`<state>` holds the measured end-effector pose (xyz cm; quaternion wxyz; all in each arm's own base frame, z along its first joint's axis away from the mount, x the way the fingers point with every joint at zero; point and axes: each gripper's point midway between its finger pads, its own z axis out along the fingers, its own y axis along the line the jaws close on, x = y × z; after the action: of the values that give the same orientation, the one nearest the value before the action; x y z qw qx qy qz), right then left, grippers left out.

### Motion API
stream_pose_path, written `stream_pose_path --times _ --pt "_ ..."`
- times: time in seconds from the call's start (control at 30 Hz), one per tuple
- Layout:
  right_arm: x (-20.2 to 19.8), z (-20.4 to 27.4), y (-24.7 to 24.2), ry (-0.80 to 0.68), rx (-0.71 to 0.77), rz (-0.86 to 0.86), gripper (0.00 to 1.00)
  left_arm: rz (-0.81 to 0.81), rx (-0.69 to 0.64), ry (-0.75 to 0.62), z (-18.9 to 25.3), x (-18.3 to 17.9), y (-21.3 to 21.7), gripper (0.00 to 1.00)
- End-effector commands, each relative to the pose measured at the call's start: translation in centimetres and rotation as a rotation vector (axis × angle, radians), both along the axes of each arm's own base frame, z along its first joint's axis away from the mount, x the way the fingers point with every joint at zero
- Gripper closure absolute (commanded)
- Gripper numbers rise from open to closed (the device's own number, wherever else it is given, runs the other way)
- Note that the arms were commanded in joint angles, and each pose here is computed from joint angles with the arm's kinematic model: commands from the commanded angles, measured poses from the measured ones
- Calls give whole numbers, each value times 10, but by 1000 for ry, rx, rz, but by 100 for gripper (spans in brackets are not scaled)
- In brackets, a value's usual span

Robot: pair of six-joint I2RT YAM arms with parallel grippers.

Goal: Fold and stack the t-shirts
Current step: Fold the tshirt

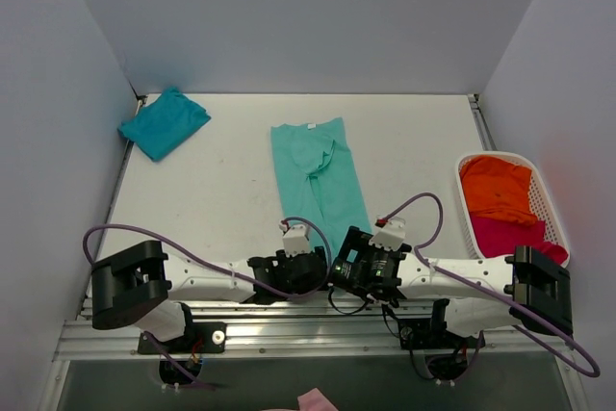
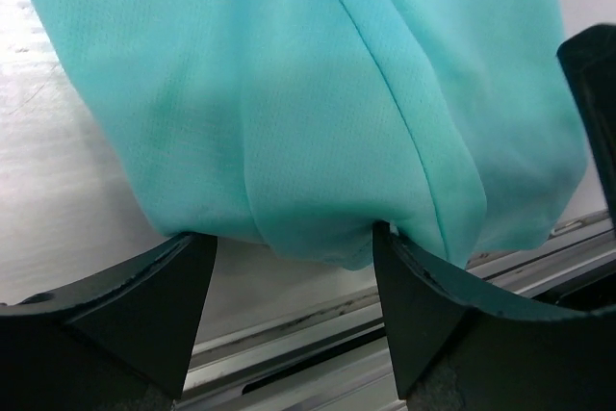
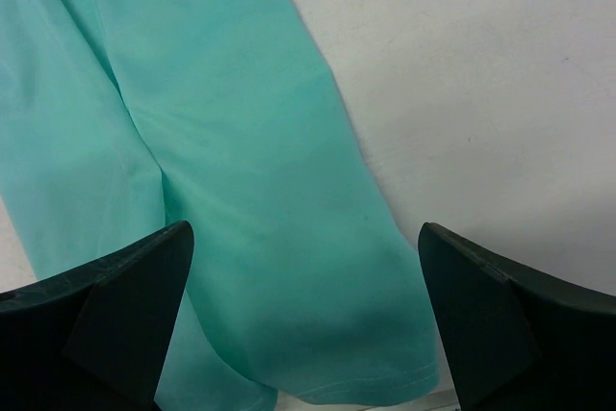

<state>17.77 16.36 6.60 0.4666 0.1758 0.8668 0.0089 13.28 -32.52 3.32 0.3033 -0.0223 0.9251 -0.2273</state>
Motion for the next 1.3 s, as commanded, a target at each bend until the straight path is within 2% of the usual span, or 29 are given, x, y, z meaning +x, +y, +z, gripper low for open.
stream_pose_path --times 0.0,0.17,0.27,0.3,0.33,0.37,0.4,0.43,0.47,0.5,0.53,0.57,0.67,0.7,0.73,0.8,1.0,1.17,1.23,1.27 --pt "6 6 -10 -45 -35 -19 2 7 10 14 -11 6 -6 24" --pt "9 7 -12 -46 -38 -25 2 12 7 5 -11 14 -7 29" --pt "10 7 -12 -46 -34 -23 5 25 12 -4 -9 21 -3 48" --pt "10 7 -11 -48 -32 -21 7 33 18 -12 -9 23 0 60" --pt "10 7 -12 -47 -36 -19 15 41 28 -12 -9 27 4 66" --pt "10 8 -10 -49 -34 -14 29 46 25 -19 -5 31 5 73" --pt "11 10 -10 -51 -25 -11 68 55 40 -20 -5 32 11 92" --pt "11 11 -10 -51 -24 -12 79 62 47 -26 -2 34 15 97" --pt "10 13 -11 -50 -23 -10 85 67 33 -40 8 35 17 98" --pt "10 16 -11 -52 -17 -9 97 76 48 -49 11 35 23 98" --pt "9 16 -14 -49 -25 -11 100 80 48 -56 15 36 26 98" --pt "9 18 -15 -50 -25 -13 100 84 30 -69 24 36 29 98" --pt "4 21 -18 -40 -19 -2 82 92 21 -89 40 36 39 98" --pt "0 21 -14 -31 -2 22 58 91 28 -88 42 35 43 98" --pt "-2 21 -12 -29 8 36 42 90 25 -92 45 34 45 98" --pt "-6 21 -10 -16 30 49 19 94 10 -100 54 35 49 98" --pt "-33 -12 9 80 94 122 18 96 -2 -106 63 36 56 98" --pt "-61 -41 24 130 65 172 21 76 -10 -67 54 30 51 97" --pt "-68 -46 29 133 72 174 21 63 -10 -51 49 27 50 87" --pt "-73 -50 32 139 55 189 21 56 -8 -42 47 25 49 77"
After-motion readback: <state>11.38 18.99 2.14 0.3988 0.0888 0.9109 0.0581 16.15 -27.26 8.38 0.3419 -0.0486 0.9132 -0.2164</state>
